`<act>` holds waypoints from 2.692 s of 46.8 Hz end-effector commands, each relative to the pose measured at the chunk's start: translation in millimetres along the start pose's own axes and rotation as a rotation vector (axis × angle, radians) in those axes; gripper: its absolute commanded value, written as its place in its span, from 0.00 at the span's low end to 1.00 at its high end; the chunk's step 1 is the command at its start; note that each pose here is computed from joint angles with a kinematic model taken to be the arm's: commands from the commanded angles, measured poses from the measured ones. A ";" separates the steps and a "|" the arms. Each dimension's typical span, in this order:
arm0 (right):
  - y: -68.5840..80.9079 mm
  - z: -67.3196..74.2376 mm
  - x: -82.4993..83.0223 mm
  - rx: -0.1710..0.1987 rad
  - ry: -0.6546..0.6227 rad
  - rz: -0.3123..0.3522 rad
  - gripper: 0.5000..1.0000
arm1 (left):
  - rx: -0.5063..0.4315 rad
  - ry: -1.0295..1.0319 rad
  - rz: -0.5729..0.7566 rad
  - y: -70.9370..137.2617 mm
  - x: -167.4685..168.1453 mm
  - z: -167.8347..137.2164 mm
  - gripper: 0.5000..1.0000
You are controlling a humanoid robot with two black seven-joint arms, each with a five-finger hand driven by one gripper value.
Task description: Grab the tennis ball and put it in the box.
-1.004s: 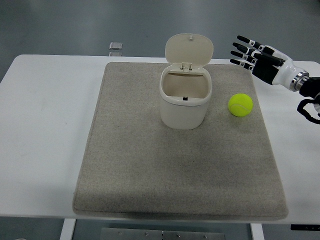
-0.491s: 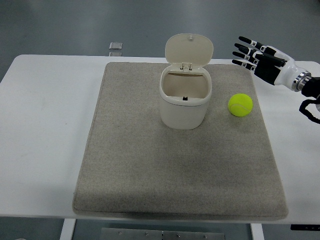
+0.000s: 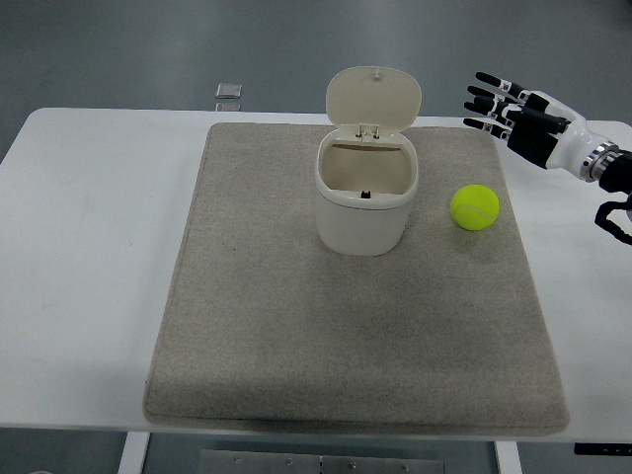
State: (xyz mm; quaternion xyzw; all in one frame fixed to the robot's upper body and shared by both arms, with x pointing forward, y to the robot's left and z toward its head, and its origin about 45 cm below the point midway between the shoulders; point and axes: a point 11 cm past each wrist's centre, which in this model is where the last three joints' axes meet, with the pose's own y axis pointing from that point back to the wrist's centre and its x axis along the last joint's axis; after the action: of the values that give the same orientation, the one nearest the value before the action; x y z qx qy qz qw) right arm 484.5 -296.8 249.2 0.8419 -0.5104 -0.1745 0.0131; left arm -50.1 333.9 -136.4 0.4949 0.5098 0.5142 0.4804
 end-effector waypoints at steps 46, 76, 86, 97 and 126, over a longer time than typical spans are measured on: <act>23.8 -22.3 0.9 -0.163 0.757 -0.124 0.83 | 0.000 0.000 0.000 0.0 0.0 0.0 0.99; 26.3 -15.2 -9.7 -0.291 1.200 -0.257 0.83 | 0.000 0.000 0.000 0.0 0.0 0.0 0.99; 25.5 -8.7 -8.5 -0.318 1.265 -0.264 0.83 | 0.000 0.000 0.000 0.0 0.0 0.0 0.99; 21.3 8.6 -8.4 -0.325 1.344 -0.252 0.83 | 0.000 -0.002 0.000 0.0 0.0 0.0 0.99; 10.6 32.7 -23.5 -0.299 1.334 -0.276 0.81 | 0.000 0.000 0.000 0.0 0.0 0.0 0.99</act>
State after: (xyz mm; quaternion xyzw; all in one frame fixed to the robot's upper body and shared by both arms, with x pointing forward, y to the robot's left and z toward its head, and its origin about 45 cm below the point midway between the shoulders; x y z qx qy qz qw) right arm 455.3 -277.2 227.2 0.8161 -0.2515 0.3100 0.4179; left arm -50.2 333.9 -136.4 0.4949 0.5098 0.5142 0.4804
